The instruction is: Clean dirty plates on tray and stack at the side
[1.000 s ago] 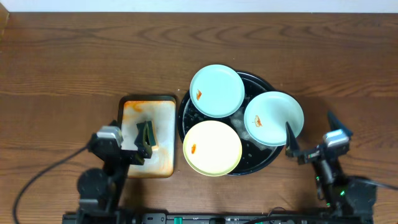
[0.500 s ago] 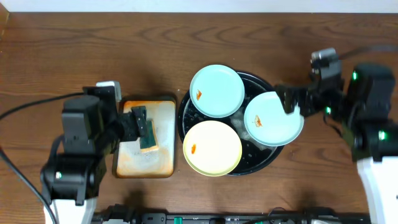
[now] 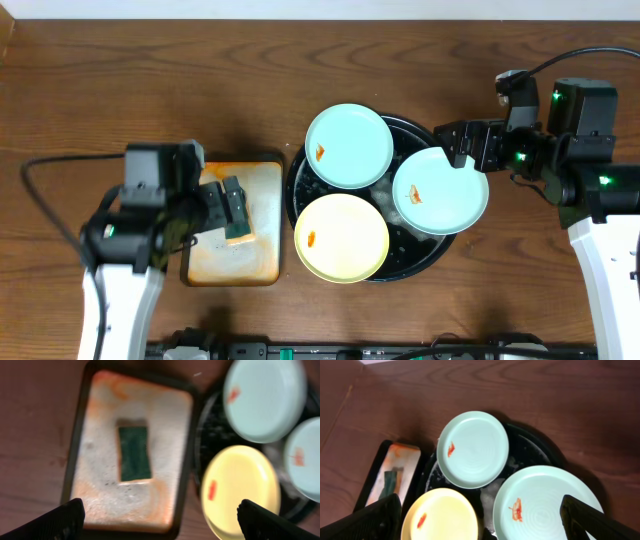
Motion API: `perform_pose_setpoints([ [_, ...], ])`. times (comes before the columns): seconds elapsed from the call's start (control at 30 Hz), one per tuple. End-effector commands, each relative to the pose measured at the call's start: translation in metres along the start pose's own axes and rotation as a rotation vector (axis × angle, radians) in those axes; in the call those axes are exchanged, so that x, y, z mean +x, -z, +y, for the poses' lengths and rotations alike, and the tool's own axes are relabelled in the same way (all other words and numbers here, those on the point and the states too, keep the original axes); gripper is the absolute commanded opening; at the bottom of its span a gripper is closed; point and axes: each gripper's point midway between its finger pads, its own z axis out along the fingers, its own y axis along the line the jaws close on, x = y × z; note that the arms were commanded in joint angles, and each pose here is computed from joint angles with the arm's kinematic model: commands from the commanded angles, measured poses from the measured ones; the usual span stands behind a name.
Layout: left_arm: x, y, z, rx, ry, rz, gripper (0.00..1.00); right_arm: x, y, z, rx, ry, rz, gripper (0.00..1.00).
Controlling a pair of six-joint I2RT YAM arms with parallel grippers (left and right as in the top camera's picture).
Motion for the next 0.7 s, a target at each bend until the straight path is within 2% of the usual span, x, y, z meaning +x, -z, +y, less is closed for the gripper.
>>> perform_pose_setpoints([
  [0.0,0.006,-0.031,0.024,-0.125,0.067,0.091,0.99,-0.004,0.003,-0.006,0.037,-0.037,-0.01,0.99],
  [0.03,0.008,-0.041,0.025,-0.135,0.077,0.122,0.97,-0.003,0.003,-0.006,0.038,-0.04,-0.004,0.99],
  [0.13,0.012,-0.065,0.028,-0.157,0.087,0.202,0.77,0.001,0.003,-0.007,0.041,-0.048,0.01,0.99],
  [0.2,0.016,-0.081,0.028,-0.172,0.084,0.253,0.58,0.002,0.003,-0.007,0.041,-0.05,0.014,0.99],
  [0.23,0.018,-0.09,0.027,-0.179,0.083,0.279,0.54,0.002,0.003,-0.007,0.041,-0.05,0.014,0.99],
  [0.33,0.023,-0.113,0.03,-0.219,0.079,0.332,0.52,0.002,0.003,-0.007,0.041,-0.05,0.015,0.99],
  [0.37,0.025,-0.122,0.043,-0.305,0.118,0.341,0.5,0.002,0.003,-0.007,0.041,-0.05,0.015,0.99],
  [0.43,0.028,-0.133,0.056,-0.383,0.16,0.356,0.47,0.003,0.003,-0.007,0.041,-0.052,0.018,0.99],
  [0.67,0.044,-0.174,0.054,-0.357,0.129,0.455,0.48,0.004,0.004,-0.007,0.042,-0.053,0.021,0.99],
])
